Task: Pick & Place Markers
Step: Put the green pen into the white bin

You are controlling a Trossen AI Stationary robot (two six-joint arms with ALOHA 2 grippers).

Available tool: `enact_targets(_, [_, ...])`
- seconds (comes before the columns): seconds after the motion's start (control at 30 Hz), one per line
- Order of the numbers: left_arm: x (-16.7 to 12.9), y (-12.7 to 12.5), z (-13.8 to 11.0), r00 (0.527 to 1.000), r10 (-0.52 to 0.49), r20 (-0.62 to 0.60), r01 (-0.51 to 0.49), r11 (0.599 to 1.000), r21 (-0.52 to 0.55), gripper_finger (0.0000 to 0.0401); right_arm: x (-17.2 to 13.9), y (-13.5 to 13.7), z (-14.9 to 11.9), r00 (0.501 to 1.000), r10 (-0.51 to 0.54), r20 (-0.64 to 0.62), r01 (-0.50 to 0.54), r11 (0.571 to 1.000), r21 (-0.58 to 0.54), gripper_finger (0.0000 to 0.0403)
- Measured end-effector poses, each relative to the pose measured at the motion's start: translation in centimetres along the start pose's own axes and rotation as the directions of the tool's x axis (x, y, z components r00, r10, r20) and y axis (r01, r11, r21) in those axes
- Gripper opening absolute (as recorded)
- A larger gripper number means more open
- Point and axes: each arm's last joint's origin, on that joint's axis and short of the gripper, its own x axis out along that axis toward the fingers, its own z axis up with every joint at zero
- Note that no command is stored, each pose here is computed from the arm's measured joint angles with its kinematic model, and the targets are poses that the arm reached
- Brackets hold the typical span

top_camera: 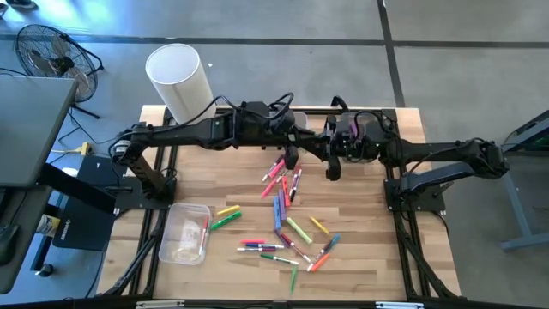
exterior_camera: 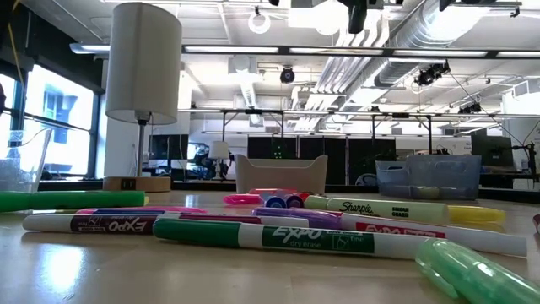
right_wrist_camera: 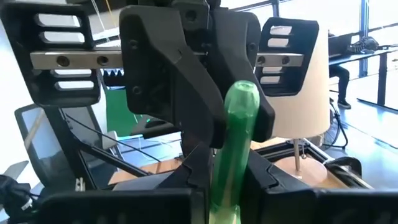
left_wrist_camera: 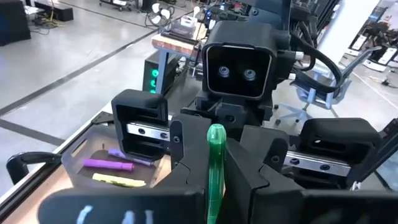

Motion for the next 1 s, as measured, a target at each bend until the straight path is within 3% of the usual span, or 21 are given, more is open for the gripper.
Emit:
enact_targets(0.4, [-0.5, 1.4, 0.3, 0.997, 0.075, -0.022, -0.075, 0.997, -0.017, 0.0145, 0.0, -0.4, -0.4, 0.997, -0.077, -0.027, 0.077, 0.997, 0.005, 0.0032])
enact_targets(0.53, [-3.5, 2.7, 1.9, 0.991, 0.126, -0.046, -0.129, 0.990, -0.055, 0.0163, -0.1, -0.9, -0.8, 0.988, -0.141, -0.062, 0.144, 0.989, 0.038, 0.0032])
enact_targets(0.7, [-8.4, 3.9, 3.2, 0.977, 0.166, -0.132, -0.171, 0.985, -0.028, 0.0165, -0.1, -2.0, -1.3, 0.962, -0.255, -0.103, 0.265, 0.959, 0.098, 0.0032])
enact_targets(0.83, [-11.9, 4.6, 2.3, 0.947, 0.242, -0.209, -0.248, 0.969, -0.002, 0.0165, 1.1, -3.1, -1.5, 0.940, -0.308, -0.147, 0.326, 0.938, 0.121, 0.0032])
enact_targets(1.0, [-14.3, 5.1, -1.0, 0.920, 0.286, -0.267, -0.302, 0.953, -0.019, 0.0165, 4.7, -4.8, -0.8, 0.882, -0.372, -0.290, 0.401, 0.915, 0.046, 0.0032])
